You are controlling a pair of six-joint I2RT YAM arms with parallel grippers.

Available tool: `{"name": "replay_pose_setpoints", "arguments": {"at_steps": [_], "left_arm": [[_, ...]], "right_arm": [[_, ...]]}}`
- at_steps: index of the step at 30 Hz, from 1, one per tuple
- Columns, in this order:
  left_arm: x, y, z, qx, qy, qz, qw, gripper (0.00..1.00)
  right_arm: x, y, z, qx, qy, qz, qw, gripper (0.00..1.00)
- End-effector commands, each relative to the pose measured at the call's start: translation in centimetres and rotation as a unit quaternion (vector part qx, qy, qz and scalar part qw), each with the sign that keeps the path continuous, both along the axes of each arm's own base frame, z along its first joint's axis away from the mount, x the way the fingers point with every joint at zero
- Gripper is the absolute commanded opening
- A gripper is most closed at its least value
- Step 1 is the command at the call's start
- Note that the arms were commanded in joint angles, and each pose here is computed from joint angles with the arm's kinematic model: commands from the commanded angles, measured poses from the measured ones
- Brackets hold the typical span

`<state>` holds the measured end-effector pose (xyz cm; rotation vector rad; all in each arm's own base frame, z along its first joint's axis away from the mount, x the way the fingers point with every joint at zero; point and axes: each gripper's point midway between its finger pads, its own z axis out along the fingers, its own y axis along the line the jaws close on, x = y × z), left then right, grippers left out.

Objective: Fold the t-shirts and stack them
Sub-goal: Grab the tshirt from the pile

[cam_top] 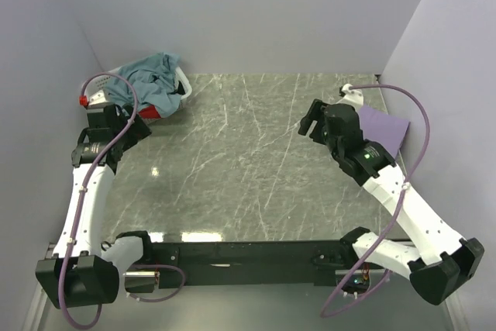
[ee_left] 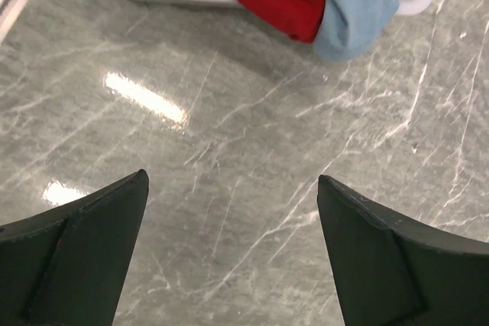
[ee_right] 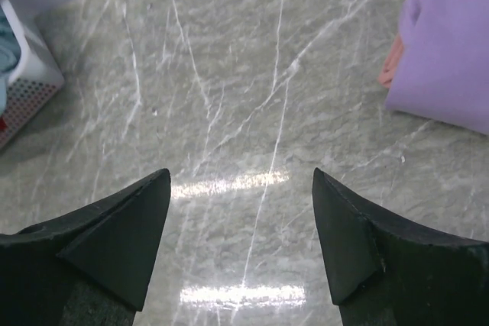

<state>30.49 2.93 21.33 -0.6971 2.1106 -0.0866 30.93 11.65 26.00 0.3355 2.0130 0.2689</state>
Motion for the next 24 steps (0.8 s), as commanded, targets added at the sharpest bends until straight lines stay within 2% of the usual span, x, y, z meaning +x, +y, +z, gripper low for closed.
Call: {"name": "replay_pose_setpoints", "arguments": {"at_steps": [1, 7, 11, 16, 19, 20, 21, 23, 24], "left_arm": [[1.3, 0.7, 4.1, 0.029, -0.06, 0.001, 0.998, 0.98], [2.5, 0.3, 6.4, 0.046, -0.102, -0.028, 0.993, 0.96], [3.0, 0.4, 8.1, 0.049, -0.139, -0.026, 0.989, 0.98], [5.2, 0.3, 9.9, 0.05, -0.189, -0.029, 0.98, 0.99], [7.6, 1.1, 9.4, 0.046, -0.167, -0.021, 0.985, 0.99], [9.1, 1.5, 7.3, 0.033, -0.133, -0.018, 0.99, 0.99], [10.2, 1.8, 8.3, 0.027, -0.135, -0.018, 0.99, 1.0], [12.0, 2.9, 5.0, -0.002, -0.075, -0.016, 0.997, 1.0], [13.2, 3.4, 6.1, -0.002, -0.081, -0.012, 0.997, 0.99]], "right_arm": [[0.1, -1.8, 2.0, 0.013, -0.048, -0.048, 0.998, 0.82], [0.0, -2.8, 3.1, 0.007, -0.078, -0.063, 0.995, 0.87], [0.4, -2.1, 4.0, 0.004, -0.089, -0.045, 0.995, 0.9], [1.1, -2.3, 5.5, 0.008, -0.101, -0.059, 0.993, 0.97], [1.2, -2.5, 6.1, 0.013, -0.111, -0.068, 0.991, 1.0], [1.2, -2.6, 6.2, 0.013, -0.114, -0.069, 0.991, 1.0], [1.2, -2.7, 6.3, 0.012, -0.117, -0.073, 0.99, 1.0], [1.0, -3.1, 6.6, 0.013, -0.122, -0.082, 0.989, 1.0], [0.9, -3.5, 6.6, 0.01, -0.123, -0.09, 0.988, 1.0]]}}
